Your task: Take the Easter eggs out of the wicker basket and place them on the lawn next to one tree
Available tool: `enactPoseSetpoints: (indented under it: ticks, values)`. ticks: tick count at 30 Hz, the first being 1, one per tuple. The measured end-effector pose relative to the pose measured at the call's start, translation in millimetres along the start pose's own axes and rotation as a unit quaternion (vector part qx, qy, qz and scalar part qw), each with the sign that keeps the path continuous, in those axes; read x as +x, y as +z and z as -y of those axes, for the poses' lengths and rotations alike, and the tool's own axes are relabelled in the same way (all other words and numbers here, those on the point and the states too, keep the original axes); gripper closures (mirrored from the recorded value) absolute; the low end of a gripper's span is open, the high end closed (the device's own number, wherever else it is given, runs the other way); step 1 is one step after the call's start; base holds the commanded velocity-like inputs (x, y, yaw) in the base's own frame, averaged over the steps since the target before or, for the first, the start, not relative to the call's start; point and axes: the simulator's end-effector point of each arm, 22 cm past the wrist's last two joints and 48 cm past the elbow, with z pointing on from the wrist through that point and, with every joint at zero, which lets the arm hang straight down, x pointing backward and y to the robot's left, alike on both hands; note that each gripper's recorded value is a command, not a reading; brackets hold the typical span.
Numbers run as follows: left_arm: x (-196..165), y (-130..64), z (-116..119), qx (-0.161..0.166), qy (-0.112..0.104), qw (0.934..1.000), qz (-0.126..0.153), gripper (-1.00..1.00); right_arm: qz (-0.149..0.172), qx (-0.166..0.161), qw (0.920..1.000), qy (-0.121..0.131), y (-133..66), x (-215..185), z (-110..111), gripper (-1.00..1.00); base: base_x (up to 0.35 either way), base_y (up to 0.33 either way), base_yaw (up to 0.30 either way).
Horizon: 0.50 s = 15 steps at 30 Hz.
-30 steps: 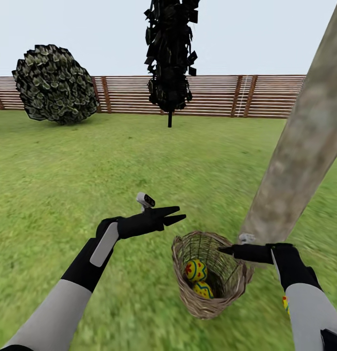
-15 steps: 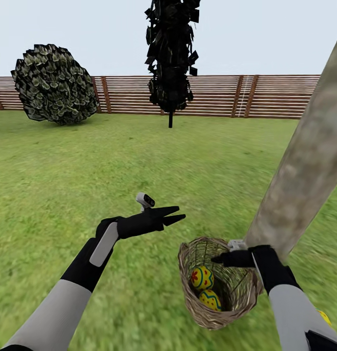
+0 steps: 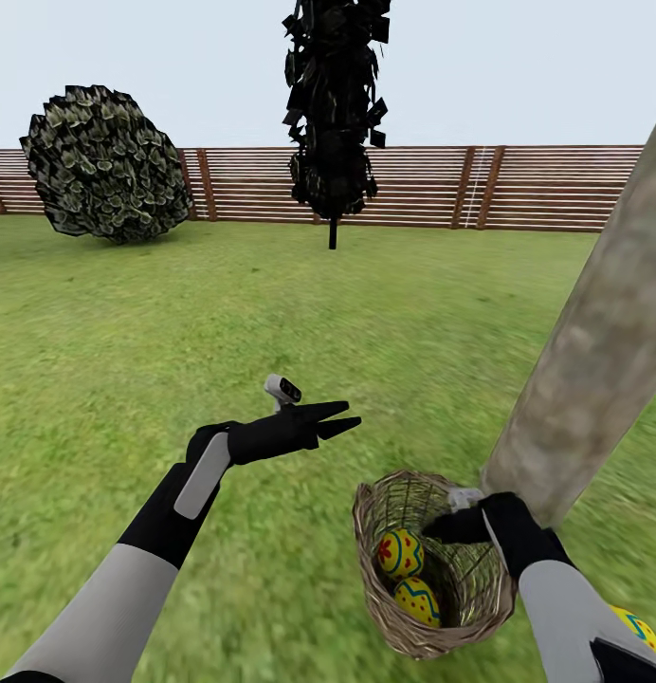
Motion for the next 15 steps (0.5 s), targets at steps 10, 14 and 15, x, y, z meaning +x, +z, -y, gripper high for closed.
enactPoseSetpoints:
  ticks: [10, 14, 15]
  values:
    - [0.4, 0.4, -0.5, -0.001, 0.0, 1.0, -0.001, -1.0, -0.041, 0.039, 0.9984, 0.003, 14.6, 33.9, 11.8, -1.0, 0.0, 0.0, 0.0]
    - [0.4, 0.3, -0.3, -0.001, 0.0, 1.0, 0.0, -1.0, -0.062, 0.037, 0.9973, 0.014, 15.5, 45.1, 9.9, -1.0, 0.0, 0.0, 0.0]
    - [0.2, 0.3, -0.1, 0.0, 0.0, 1.0, 0.0, -1.0, -0.075, 0.036, 0.9963, 0.021, 14.8, 50.9, 9.3, -1.0, 0.0, 0.0, 0.0]
